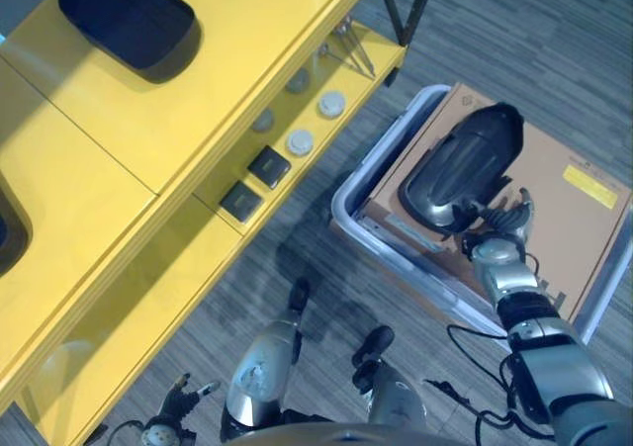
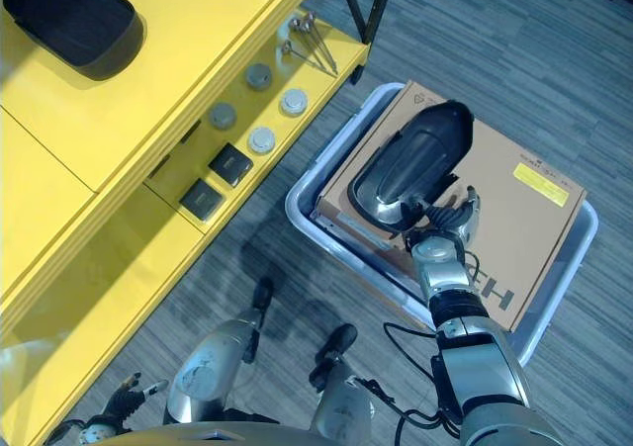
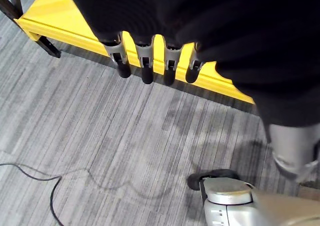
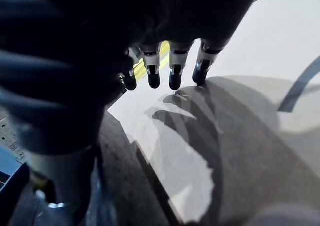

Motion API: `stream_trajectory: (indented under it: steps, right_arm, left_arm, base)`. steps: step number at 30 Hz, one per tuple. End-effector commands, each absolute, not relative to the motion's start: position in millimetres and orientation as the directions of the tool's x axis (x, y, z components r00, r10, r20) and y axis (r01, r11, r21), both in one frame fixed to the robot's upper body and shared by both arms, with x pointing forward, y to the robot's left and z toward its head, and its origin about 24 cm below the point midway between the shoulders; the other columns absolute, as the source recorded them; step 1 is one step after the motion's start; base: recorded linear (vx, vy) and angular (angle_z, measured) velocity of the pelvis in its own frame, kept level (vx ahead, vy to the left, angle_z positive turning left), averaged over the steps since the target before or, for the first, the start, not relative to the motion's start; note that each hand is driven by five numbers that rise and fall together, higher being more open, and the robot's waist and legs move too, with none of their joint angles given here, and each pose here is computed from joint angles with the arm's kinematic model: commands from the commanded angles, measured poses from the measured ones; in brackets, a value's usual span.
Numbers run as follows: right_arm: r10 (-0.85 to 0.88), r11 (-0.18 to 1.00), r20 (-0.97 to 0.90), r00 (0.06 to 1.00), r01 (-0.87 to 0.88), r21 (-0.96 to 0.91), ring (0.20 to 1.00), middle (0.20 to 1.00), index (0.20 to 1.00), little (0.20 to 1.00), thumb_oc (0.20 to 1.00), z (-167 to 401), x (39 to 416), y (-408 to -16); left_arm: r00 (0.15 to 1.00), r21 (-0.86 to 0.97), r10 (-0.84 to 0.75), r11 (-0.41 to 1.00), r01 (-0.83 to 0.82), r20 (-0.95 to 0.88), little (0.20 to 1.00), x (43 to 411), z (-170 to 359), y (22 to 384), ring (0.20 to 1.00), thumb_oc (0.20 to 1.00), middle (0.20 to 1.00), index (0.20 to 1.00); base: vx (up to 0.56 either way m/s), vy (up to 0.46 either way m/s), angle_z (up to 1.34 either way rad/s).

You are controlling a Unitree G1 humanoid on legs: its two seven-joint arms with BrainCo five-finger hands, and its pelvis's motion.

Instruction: Move parts from the plastic box to the shelf.

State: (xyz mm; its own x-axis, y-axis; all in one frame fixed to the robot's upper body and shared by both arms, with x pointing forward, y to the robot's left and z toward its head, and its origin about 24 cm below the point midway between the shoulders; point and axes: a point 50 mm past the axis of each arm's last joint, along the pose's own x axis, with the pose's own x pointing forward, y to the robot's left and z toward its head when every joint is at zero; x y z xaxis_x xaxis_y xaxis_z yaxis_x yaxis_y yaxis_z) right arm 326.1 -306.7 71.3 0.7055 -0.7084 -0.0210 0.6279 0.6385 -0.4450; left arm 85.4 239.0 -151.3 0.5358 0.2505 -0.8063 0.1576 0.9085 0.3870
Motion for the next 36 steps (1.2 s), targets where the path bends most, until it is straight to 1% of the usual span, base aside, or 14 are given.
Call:
stream_trajectory:
  steps: [1, 3, 4, 5, 6, 7, 22, 25, 31, 36]
  right_arm:
    - [-0.682, 0.618, 0.043, 0.730, 0.606, -0.501, 1.000, 1.000, 1.000, 1.000, 1.000, 80.1, 325.5, -314.5]
    - [-0.675, 0.617, 0.039, 0.737, 0.592, -0.518, 1.000, 1.000, 1.000, 1.000, 1.000, 80.1, 327.8, -311.3]
    - [-0.675, 0.614, 0.034, 0.737, 0.587, -0.527, 0.947, 0.947, 0.947, 0.947, 0.947, 79.5, 328.6, -310.2]
    - [-0.676, 0.613, 0.033, 0.736, 0.587, -0.529, 0.793, 0.793, 0.793, 0.793, 0.793, 79.2, 328.6, -310.0]
    - [-0.677, 0.611, 0.031, 0.735, 0.585, -0.534, 0.511, 0.511, 0.511, 0.511, 0.511, 78.4, 328.5, -309.8]
    - [-0.680, 0.599, 0.032, 0.733, 0.580, -0.552, 0.200, 0.200, 0.200, 0.200, 0.200, 77.1, 327.9, -311.6]
    - [-0.698, 0.580, 0.038, 0.715, 0.597, -0.554, 0.200, 0.200, 0.200, 0.200, 0.200, 78.6, 325.7, -320.2]
    - [-0.710, 0.579, 0.050, 0.703, 0.622, -0.526, 0.200, 0.200, 0.200, 0.200, 0.200, 80.5, 325.2, -320.3]
    - [-0.714, 0.597, 0.112, 0.691, 0.686, -0.416, 0.200, 0.200, 0.200, 0.200, 0.200, 91.7, 321.6, -317.7]
    - [-0.697, 0.607, 0.197, 0.689, 0.714, -0.350, 0.200, 0.200, 0.200, 0.200, 0.200, 109.3, 317.2, -309.8]
  left_arm:
    - [0.509, 0.397, 0.260, 0.900, 0.179, -0.820, 1.000, 74.3, -151.8, 246.4, 1.000, 1.000, 1.000, 1.000]
    - [0.513, 0.394, 0.256, 0.901, 0.180, -0.819, 1.000, 76.2, -151.6, 245.5, 1.000, 1.000, 1.000, 1.000]
    - [0.515, 0.391, 0.253, 0.903, 0.179, -0.819, 1.000, 77.0, -151.5, 244.9, 1.000, 1.000, 1.000, 1.000]
    - [0.516, 0.391, 0.252, 0.903, 0.180, -0.819, 1.000, 77.1, -151.6, 244.8, 1.000, 1.000, 1.000, 1.000]
    - [0.517, 0.391, 0.251, 0.903, 0.180, -0.818, 1.000, 77.3, -151.5, 244.5, 1.000, 1.000, 1.000, 1.000]
    - [0.521, 0.390, 0.248, 0.903, 0.181, -0.817, 1.000, 78.4, -151.3, 244.0, 1.000, 1.000, 1.000, 1.000]
    - [0.547, 0.387, 0.238, 0.905, 0.175, -0.802, 1.000, 86.0, -149.4, 242.0, 1.000, 1.000, 1.000, 1.000]
    - [0.562, 0.383, 0.239, 0.911, 0.153, -0.792, 1.000, 87.2, -148.4, 241.8, 1.000, 1.000, 1.000, 1.000]
    - [0.655, 0.367, 0.235, 0.928, 0.069, -0.718, 1.000, 101.4, -139.3, 241.8, 1.000, 1.000, 1.000, 1.000]
    - [0.770, 0.316, 0.162, 0.947, 0.053, -0.616, 1.000, 134.7, -120.2, 234.8, 1.000, 1.000, 1.000, 1.000]
  base:
    - [0.00, 0.000, 0.00]
    - [0.00, 0.000, 0.00]
    - [0.00, 0.000, 0.00]
    - [0.00, 0.000, 0.00]
    - [0.00, 0.000, 0.00]
    - [0.00, 0.000, 0.00]
    - [0.00, 0.000, 0.00]
    - [0.00, -0.014, 0.00]
    - [0.02, -0.051, 0.01]
    - [0.02, -0.063, -0.02]
